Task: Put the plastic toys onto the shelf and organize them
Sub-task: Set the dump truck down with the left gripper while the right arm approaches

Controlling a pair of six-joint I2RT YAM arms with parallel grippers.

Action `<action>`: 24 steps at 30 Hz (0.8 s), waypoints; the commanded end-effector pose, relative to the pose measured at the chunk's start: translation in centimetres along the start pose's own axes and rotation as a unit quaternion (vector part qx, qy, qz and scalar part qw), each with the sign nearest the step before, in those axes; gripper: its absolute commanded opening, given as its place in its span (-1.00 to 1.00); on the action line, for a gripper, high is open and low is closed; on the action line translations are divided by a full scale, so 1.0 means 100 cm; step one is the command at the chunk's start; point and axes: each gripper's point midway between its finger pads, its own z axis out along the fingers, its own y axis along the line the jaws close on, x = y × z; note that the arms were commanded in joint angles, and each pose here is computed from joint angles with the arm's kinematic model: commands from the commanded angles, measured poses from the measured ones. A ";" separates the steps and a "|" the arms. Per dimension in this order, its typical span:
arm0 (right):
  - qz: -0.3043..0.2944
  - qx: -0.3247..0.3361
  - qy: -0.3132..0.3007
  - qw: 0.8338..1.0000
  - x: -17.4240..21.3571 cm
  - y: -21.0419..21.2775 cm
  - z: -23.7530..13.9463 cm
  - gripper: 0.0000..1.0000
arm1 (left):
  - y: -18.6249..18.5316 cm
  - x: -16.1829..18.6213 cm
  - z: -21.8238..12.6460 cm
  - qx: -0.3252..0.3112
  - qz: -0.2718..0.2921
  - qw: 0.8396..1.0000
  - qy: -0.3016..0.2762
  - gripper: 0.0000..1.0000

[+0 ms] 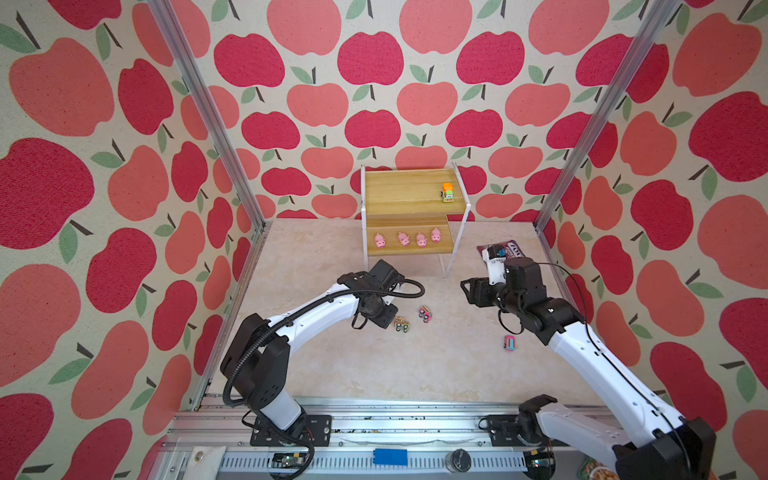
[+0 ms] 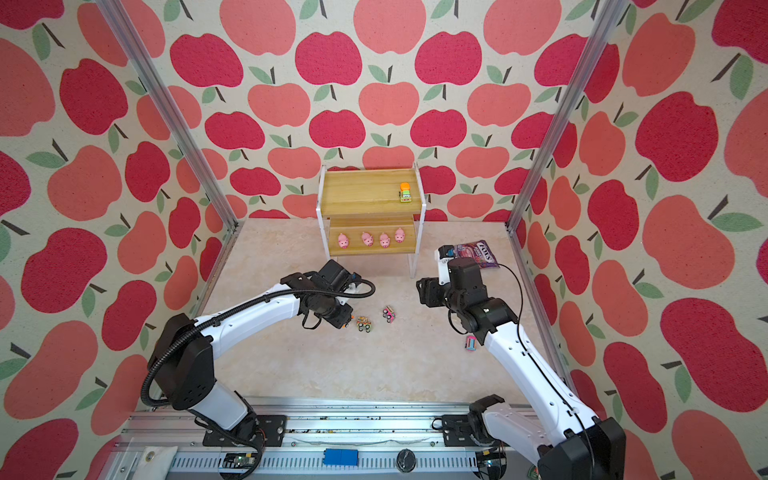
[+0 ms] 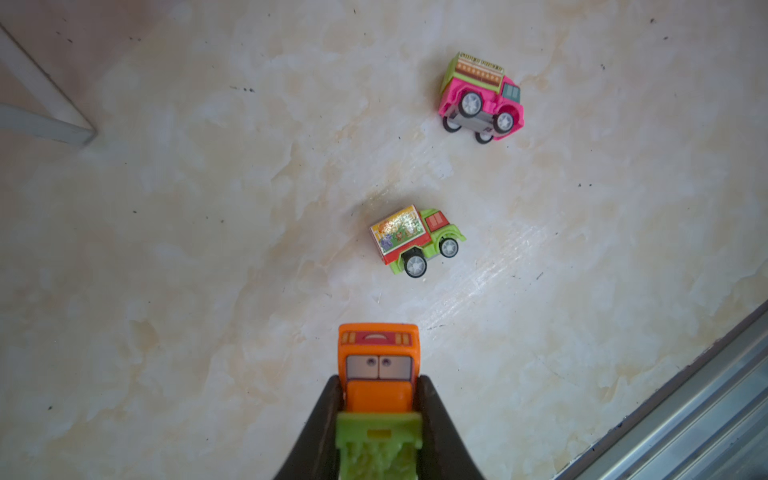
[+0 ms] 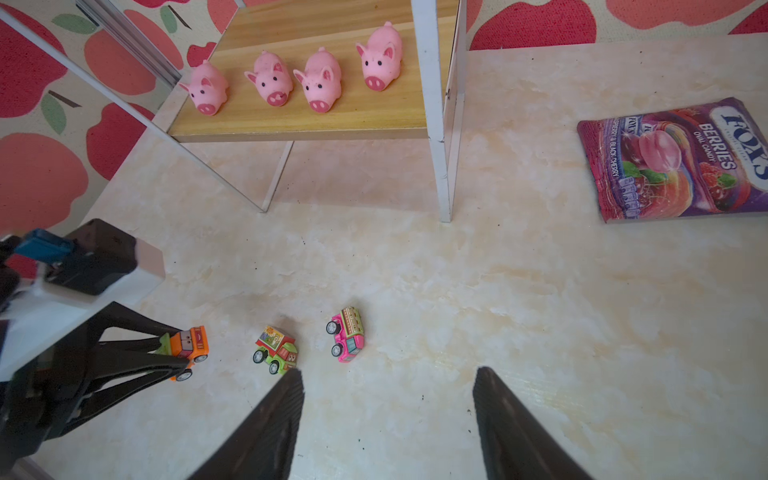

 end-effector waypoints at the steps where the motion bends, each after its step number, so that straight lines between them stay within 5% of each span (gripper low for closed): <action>1: 0.015 -0.014 0.009 1.000 0.008 0.002 0.000 0.36 | -0.002 0.028 0.017 0.005 0.029 0.998 0.060 -0.50; 16: -0.023 -0.080 -0.004 0.997 0.016 0.021 0.007 0.37 | 0.025 0.062 0.063 -0.056 0.025 0.991 0.115 -0.49; 24: -0.138 -0.148 -0.036 0.979 0.025 0.056 0.006 0.44 | 0.028 0.049 0.038 -0.048 0.010 0.996 0.068 0.44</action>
